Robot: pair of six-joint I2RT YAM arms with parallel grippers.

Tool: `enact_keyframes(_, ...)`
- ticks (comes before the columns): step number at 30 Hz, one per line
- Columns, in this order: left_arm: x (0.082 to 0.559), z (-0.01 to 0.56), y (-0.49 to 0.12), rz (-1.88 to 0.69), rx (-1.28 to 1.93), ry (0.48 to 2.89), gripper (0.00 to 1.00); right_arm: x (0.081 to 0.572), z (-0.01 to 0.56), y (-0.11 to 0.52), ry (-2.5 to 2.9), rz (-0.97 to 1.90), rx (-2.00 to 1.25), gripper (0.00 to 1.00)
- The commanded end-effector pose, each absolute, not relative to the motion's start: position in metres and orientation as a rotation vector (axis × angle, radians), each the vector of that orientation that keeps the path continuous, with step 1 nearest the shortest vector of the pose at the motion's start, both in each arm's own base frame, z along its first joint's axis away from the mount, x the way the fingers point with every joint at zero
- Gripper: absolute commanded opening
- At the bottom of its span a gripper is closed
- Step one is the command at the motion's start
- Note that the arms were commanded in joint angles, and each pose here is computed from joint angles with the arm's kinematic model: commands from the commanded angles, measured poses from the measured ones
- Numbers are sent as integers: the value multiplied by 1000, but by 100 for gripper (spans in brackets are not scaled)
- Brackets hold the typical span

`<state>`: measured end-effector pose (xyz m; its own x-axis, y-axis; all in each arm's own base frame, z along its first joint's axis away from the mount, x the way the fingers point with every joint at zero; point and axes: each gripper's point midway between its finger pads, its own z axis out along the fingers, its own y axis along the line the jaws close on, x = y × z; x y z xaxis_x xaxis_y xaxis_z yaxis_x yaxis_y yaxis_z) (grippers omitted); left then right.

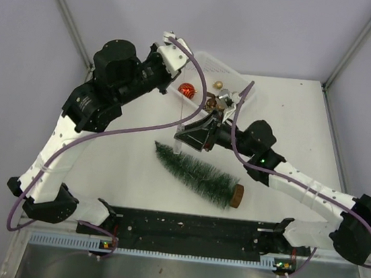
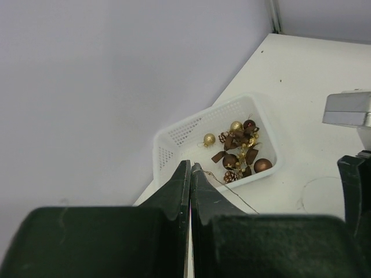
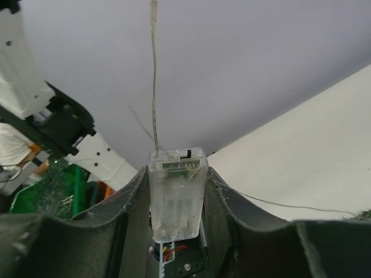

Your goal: Decorate the small christmas tree

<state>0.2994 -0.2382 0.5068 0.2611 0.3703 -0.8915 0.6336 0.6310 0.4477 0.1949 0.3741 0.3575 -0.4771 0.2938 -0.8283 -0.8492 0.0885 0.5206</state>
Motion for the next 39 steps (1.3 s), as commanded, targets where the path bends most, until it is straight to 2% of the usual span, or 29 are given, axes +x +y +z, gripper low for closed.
enact_keyframes(1,303,541,-237,-218,844,1260,0,149,390,359,1319,1706,-666,9)
enact_keyframes(3,305,540,-235,-198,844,1261,0,143,394,351,1316,1701,-665,6)
enact_keyframes(12,306,531,-225,-118,878,1259,0,144,401,316,1386,1554,-590,5)
enact_keyframes(18,303,519,-214,-56,902,1265,0,208,438,259,1398,1275,-382,0)
enact_keyframes(22,315,528,-201,1,761,1234,1,243,482,218,1333,1123,-288,0)
enact_keyframes(24,322,533,-195,35,687,1206,9,251,509,207,1294,1083,-285,0)
enact_keyframes(31,344,572,-180,164,548,1128,19,261,563,203,1210,1062,-291,0)
enact_keyframes(32,346,578,-176,177,531,1115,24,261,566,203,1203,1065,-288,0)
enact_keyframes(33,347,582,-172,190,518,1104,39,263,567,203,1201,1063,-288,0)
enact_keyframes(34,348,585,-168,196,501,1092,49,263,568,203,1196,1064,-290,0)
enact_keyframes(35,350,585,-164,198,489,1094,53,261,570,203,1191,1067,-291,0)
enact_keyframes(38,355,580,-152,177,466,1119,52,261,570,207,1194,1081,-311,0)
enact_keyframes(39,355,578,-149,176,461,1126,47,260,569,207,1197,1086,-312,0)
